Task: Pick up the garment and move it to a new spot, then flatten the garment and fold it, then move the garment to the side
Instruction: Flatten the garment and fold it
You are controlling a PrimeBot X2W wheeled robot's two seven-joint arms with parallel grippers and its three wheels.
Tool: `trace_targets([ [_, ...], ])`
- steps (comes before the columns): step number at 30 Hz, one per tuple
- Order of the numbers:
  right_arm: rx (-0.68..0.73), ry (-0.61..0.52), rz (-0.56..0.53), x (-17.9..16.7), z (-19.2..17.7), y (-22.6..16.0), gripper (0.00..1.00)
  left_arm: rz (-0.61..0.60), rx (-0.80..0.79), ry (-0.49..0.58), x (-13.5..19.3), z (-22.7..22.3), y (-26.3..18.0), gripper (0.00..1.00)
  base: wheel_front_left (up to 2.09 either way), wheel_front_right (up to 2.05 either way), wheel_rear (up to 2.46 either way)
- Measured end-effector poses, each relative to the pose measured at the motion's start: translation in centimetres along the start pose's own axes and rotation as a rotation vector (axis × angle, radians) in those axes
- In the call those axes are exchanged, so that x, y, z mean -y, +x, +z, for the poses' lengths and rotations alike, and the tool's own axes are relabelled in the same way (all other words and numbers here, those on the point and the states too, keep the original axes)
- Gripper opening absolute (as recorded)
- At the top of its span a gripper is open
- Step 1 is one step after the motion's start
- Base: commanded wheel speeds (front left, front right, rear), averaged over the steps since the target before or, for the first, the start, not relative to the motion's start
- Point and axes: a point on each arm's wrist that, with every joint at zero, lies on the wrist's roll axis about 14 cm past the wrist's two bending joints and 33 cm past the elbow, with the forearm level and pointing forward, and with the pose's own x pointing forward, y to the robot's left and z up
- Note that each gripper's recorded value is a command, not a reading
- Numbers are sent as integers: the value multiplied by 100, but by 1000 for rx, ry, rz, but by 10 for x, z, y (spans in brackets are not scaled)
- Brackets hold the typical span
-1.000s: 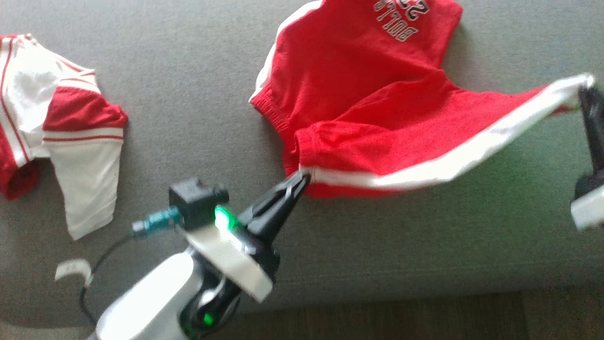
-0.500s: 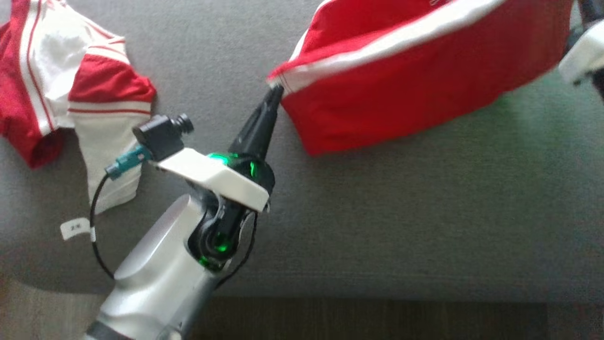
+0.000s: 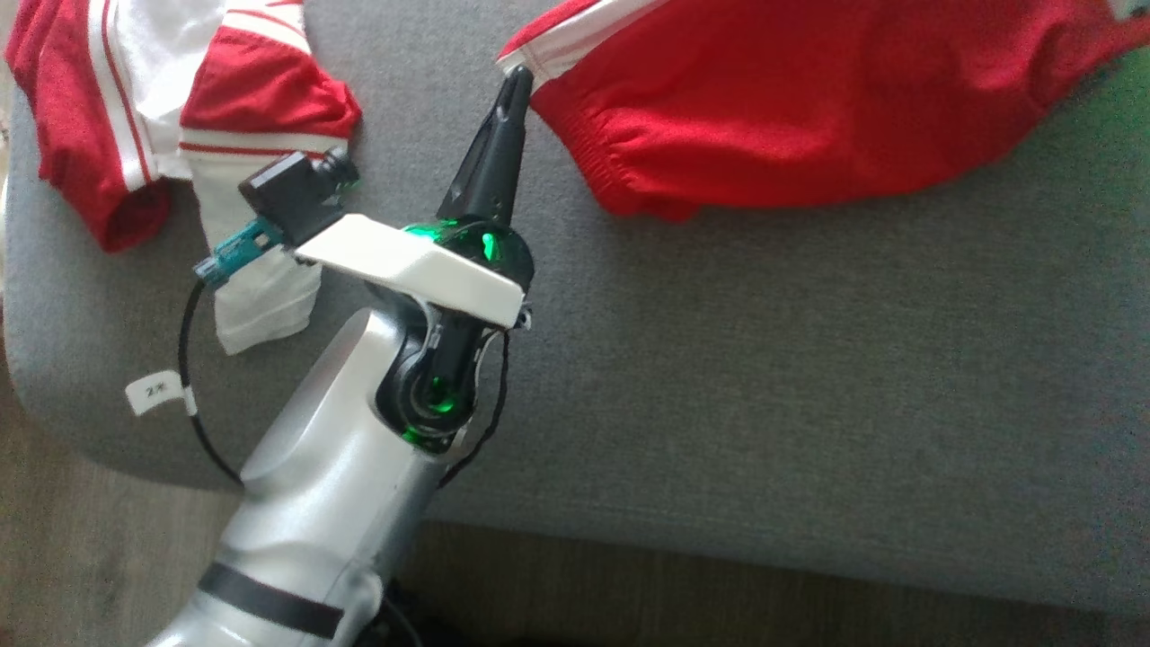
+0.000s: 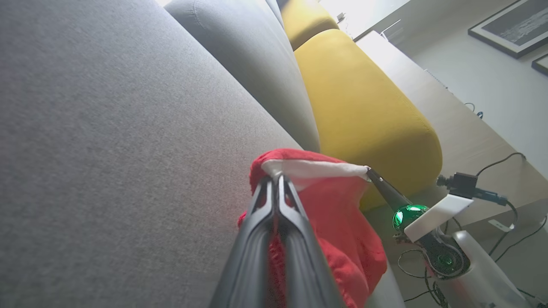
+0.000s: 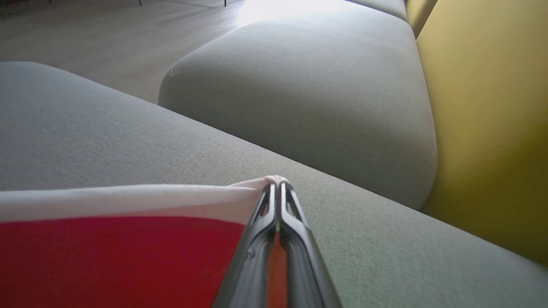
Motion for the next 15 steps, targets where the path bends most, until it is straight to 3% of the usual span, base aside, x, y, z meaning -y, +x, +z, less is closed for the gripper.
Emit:
trace_targets([
  [9, -70, -15, 29, -14, -49, 23, 0, 17, -4, 27, -11, -3, 7, 0, 0, 0, 0],
  [14, -13, -14, 31, -15, -45, 26, 0, 11, -10, 59, -13, -3, 9, 0, 0, 0, 0],
  [15, 0, -16, 31, -15, -42, 27, 2, 10, -13, 69, -13, -4, 9, 5, 0, 0, 0],
])
